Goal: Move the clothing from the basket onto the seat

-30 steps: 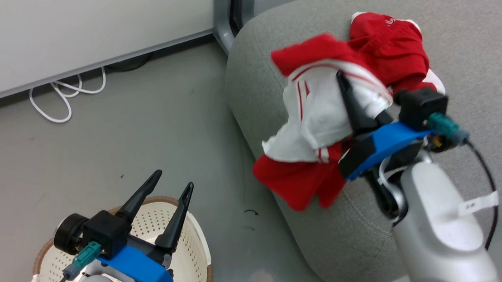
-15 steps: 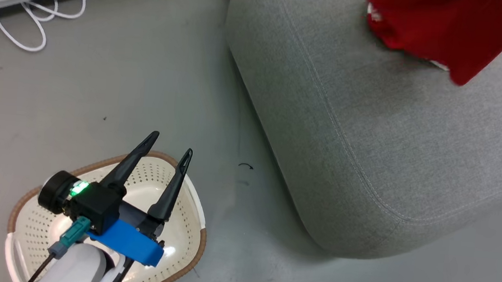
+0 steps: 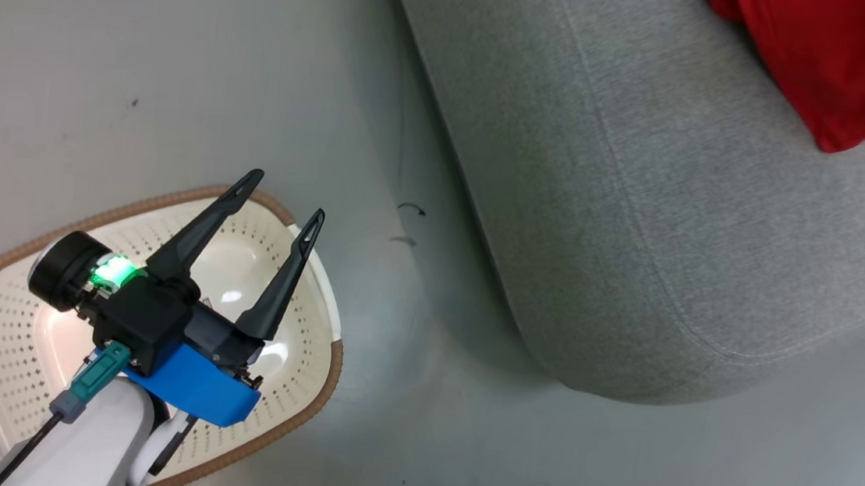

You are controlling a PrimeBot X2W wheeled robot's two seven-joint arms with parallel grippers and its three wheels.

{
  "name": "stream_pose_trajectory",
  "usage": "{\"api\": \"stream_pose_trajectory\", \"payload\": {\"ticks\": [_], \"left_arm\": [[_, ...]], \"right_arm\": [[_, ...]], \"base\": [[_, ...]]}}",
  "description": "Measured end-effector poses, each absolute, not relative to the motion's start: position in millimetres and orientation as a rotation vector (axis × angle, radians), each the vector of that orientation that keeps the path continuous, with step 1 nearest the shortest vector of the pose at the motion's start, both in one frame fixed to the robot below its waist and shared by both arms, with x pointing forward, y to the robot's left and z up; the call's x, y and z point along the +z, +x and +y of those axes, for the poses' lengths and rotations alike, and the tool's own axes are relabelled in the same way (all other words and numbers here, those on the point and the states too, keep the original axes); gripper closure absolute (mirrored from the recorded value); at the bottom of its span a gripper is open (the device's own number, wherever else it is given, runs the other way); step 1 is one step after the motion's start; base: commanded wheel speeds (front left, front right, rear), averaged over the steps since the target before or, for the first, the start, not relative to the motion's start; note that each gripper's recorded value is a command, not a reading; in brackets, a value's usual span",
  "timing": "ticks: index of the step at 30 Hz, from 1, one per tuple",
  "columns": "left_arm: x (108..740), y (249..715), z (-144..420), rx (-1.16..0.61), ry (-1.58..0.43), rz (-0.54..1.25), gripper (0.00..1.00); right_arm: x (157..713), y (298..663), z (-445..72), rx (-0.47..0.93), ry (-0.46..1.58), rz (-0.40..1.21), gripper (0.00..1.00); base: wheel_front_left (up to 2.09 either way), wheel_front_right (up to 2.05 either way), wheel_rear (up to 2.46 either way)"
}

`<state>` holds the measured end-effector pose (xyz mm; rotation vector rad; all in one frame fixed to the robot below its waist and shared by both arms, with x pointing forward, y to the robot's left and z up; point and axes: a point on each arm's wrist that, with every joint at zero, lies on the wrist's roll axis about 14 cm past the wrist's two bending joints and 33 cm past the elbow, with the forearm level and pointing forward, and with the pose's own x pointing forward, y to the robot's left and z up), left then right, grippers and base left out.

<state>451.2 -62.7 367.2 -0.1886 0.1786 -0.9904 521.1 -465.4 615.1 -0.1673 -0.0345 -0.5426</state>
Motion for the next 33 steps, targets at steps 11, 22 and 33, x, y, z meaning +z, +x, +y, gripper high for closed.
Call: {"api": "stream_pose_trajectory", "payload": {"ticks": [11,22,33], "left_arm": [[344,456,-40,-0.940,-0.175,0.229,0.00],[352,456,-35,-0.913,-0.174,0.210,0.00],[381,446,-41,-0.896,-0.177,0.187,0.00]], "right_arm": [[481,518,-464,-0.593,-0.040,0.208,1.00],[446,517,-452,-0.576,-0.035,0.294,0.00],[467,495,-437,-0.546,-0.009,0.246,0.00]], "base": [[0.00,0.00,0.00],[0.00,0.00,0.00],[0.00,0.00,0.00]]}}
